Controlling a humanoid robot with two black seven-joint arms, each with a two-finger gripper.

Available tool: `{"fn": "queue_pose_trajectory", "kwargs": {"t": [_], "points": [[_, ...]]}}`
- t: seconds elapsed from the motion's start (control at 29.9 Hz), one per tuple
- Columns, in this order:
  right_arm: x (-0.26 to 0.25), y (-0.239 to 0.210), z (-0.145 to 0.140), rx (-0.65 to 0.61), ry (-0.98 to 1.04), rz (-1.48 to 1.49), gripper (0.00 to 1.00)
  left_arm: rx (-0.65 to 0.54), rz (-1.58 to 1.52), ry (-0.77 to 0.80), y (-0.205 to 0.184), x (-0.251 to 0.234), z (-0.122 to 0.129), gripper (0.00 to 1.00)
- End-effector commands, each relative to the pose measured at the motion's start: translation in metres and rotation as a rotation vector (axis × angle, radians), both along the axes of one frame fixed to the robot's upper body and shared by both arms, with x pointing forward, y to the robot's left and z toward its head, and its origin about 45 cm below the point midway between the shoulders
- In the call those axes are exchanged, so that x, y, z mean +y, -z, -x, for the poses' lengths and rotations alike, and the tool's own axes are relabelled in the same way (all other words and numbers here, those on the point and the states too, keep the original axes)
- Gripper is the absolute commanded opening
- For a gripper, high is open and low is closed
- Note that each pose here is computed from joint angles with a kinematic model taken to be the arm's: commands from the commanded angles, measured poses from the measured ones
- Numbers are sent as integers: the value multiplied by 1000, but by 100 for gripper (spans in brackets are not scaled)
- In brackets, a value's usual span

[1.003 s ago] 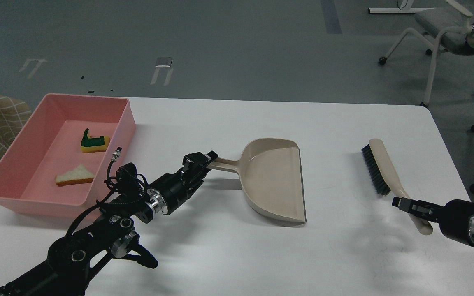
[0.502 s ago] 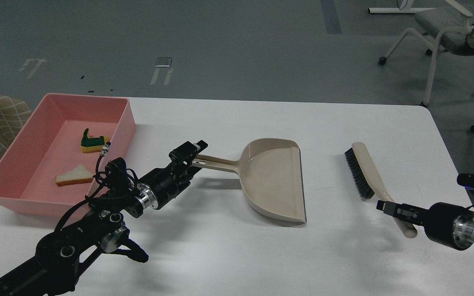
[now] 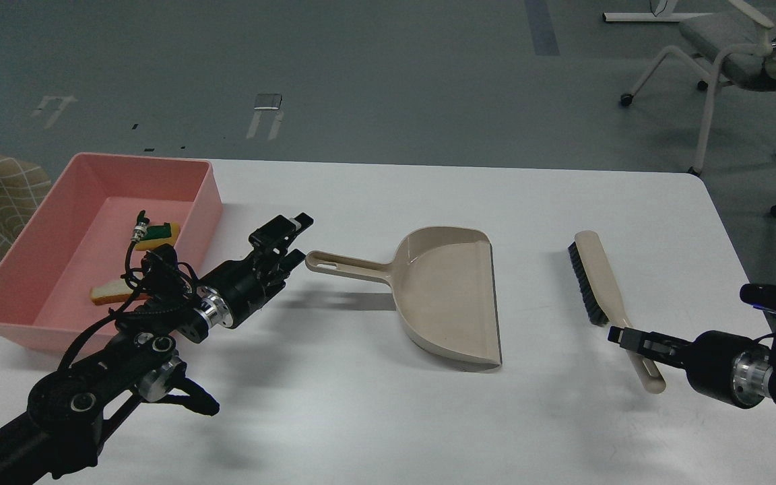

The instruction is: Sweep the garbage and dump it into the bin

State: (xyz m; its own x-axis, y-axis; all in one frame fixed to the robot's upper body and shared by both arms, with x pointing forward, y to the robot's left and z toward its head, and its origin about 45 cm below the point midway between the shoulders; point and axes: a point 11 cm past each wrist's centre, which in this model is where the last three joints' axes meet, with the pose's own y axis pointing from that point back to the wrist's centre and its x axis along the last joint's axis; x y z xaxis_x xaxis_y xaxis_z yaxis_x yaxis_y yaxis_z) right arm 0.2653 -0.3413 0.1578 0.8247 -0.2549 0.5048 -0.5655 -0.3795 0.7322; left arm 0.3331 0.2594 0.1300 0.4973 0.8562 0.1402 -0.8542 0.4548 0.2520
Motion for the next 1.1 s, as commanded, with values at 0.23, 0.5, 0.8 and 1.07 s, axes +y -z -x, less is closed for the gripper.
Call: {"fn": "queue_pose_trajectory", "kwargs": {"t": [0.23,0.5,0.8,1.07], "points": [[6,-20,-7,-56,-15,-25,78,-28,-20,-3,-15,13,-5,83],[-8,-65,-26,-197,32,-41,100,-70,-1,-46,-46,37,-23,84],[-41,-136,-59,-461,236,-206,100,-156,168,-124,-99,71,-44,92],[-37,-115,-72,-461,478,-668,100,-212,347,-211,-126,85,-56,97]]}}
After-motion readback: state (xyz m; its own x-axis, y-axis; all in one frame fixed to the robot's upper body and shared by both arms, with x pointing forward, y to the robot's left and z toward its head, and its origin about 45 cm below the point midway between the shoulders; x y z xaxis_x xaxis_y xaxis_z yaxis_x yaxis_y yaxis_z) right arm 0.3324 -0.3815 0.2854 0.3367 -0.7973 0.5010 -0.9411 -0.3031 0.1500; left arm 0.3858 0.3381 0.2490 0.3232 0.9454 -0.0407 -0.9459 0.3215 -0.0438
